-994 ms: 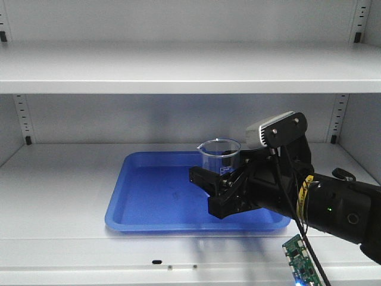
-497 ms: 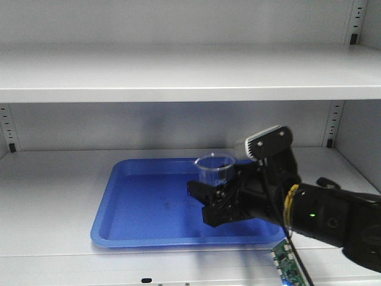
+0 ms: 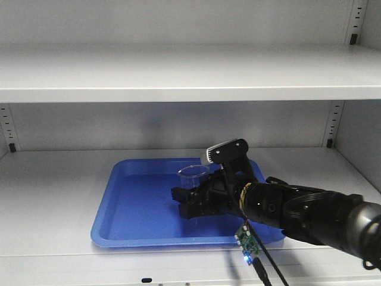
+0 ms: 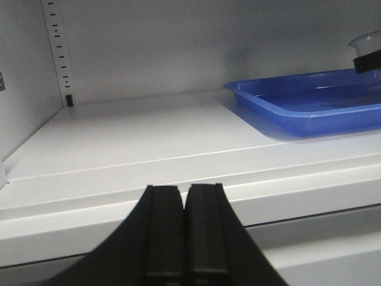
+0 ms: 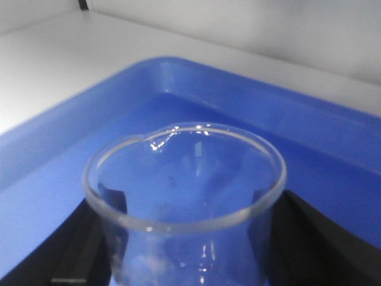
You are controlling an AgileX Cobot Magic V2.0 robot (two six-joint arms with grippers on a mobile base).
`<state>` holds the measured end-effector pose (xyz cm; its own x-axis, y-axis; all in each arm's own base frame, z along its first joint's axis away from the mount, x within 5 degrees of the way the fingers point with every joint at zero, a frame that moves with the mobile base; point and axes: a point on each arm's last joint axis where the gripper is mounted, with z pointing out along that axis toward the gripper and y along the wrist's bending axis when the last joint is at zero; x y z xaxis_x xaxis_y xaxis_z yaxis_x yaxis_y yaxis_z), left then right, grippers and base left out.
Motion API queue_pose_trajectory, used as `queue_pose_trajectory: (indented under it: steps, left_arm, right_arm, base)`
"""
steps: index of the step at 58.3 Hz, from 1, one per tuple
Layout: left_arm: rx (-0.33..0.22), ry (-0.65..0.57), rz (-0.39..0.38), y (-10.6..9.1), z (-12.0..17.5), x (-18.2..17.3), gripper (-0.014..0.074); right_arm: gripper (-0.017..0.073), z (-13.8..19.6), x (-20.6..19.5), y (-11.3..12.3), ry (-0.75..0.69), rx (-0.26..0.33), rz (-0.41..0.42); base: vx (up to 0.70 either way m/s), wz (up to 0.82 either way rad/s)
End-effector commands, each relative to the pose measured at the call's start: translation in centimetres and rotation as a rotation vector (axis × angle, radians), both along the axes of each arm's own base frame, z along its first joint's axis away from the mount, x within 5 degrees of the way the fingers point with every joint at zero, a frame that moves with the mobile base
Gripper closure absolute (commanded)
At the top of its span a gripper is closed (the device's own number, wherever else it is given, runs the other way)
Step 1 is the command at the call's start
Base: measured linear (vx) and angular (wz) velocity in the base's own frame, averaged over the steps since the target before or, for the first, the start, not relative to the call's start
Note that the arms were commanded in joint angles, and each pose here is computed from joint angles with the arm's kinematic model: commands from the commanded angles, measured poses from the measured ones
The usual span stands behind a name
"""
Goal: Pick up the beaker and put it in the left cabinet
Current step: 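Lower the beaker onto the blue tray and open the right gripper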
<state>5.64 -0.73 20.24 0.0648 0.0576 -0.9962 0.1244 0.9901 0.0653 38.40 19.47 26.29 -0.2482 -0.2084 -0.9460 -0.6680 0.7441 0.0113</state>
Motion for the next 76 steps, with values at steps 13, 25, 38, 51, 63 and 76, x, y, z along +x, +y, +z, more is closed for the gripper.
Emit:
queue_pose_trajectory:
  steps: [13,25,38,51,63,76]
  left_arm:
    - [-0.022,-0.084,0.001,0.0,0.3,-0.1,0.0592]
    - [-0.022,-0.084,0.001,0.0,0.3,-0.1,0.0592]
    - [-0.022,-0.084,0.001,0.0,0.3,-0.1,0.0592]
    - [-0.022,-0.084,0.001,0.0,0.3,-0.1,0.0592]
    - [-0.022,-0.084,0.001,0.0,0.3,-0.1,0.0592]
    - [-0.022,-0.084,0.001,0.0,0.3,-0.1,0.0592]
  right_arm:
    - [0.0422,0.7,0.6,1.0,-0.140,-0.026,0.124]
    - [0.0422,-0.5,1.6,1.3,-0.133,0.081,0.077]
    - [0.0422,-1.1,2.5,1.2,-0.151,0.193,0.005]
    - [0.0405,-1.3,2.6,1.0,-0.137,0.164,-0.016]
    - [0.0303,-1.5,2.7,0.9,-0.121,0.148,-0.031]
    - [0.0069,-0.7,2.5,0.9,-0.126,0.165,-0.030]
  base:
    - [0.00,0.00]
    - [0.00,0.00]
    - [0.00,0.00]
    - [0.00,0.00]
    - [0.00,0.00]
    - [0.00,0.00]
